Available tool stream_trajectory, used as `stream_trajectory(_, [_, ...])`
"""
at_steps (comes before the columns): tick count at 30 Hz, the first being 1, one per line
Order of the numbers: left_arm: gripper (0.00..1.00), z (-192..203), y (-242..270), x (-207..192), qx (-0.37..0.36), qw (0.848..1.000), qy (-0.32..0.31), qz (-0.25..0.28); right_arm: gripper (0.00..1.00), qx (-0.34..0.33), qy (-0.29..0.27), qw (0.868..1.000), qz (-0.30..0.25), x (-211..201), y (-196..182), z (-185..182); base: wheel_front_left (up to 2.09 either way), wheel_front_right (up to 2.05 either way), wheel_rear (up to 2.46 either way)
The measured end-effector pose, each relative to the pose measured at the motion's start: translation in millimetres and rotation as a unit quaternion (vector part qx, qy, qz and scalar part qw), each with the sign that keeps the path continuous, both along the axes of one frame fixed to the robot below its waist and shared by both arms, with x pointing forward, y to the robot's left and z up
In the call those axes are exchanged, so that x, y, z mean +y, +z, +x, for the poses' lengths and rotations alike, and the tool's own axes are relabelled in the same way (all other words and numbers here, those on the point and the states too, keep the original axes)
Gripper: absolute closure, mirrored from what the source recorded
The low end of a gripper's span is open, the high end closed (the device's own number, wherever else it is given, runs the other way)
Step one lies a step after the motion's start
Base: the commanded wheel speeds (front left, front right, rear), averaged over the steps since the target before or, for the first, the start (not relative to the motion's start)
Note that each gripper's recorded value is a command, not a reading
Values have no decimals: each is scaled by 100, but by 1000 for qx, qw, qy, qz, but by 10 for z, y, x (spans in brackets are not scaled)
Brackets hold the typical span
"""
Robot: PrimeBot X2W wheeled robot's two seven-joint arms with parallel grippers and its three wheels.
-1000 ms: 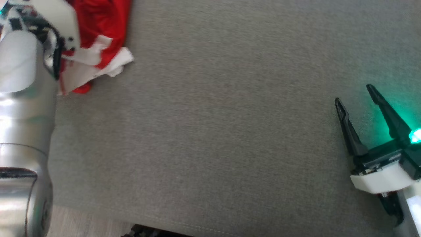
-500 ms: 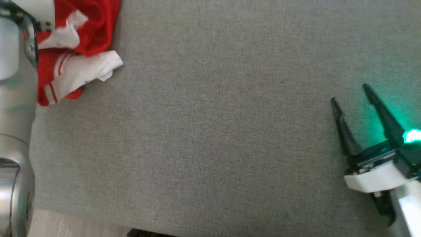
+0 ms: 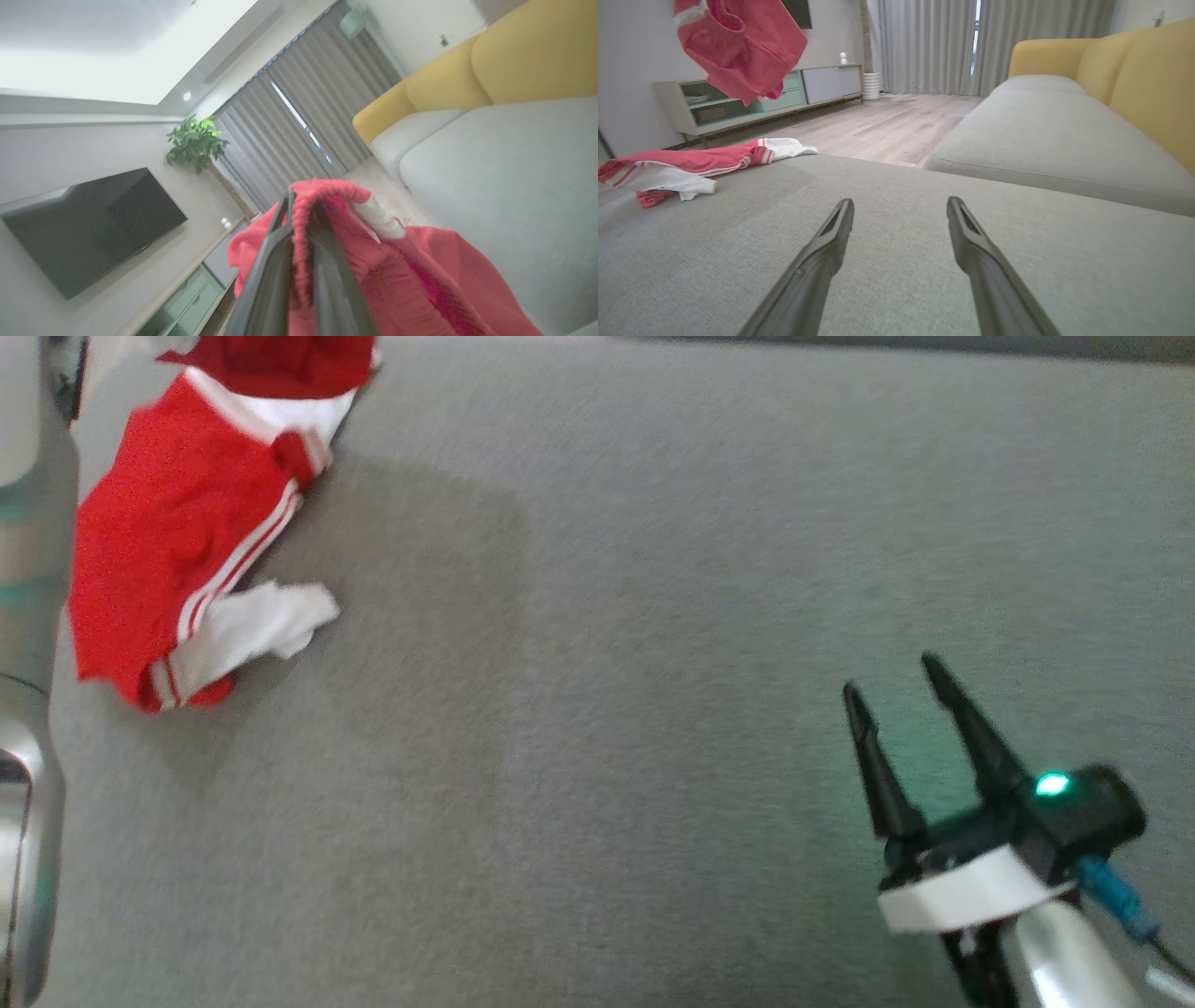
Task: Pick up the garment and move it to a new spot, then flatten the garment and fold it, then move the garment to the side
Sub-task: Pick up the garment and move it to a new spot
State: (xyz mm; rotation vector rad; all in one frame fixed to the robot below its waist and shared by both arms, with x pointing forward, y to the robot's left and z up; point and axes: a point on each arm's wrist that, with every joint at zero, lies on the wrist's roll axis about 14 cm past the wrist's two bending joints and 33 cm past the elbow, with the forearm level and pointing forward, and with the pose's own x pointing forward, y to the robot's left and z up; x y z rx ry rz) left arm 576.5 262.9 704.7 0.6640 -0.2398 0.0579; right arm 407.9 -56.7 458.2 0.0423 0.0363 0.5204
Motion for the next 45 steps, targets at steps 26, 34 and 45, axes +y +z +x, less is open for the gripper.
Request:
stream_trajectory(26, [100, -834, -969, -3647, 111, 867, -456, -168, 0, -15, -244, 969, 25, -1251, 320, -886, 0, 0, 0])
stream_trajectory(34, [0, -1086, -2457, -3435, 278, 857, -391, -186, 0, 3, -255, 967, 23, -1291, 225, -813, 0, 0, 0])
stream_trajectory(45, [0, -1500, -2270, -2822, 214, 892, -271, -292, 0, 0, -235, 971, 33, -1190, 222, -785, 0, 0, 0])
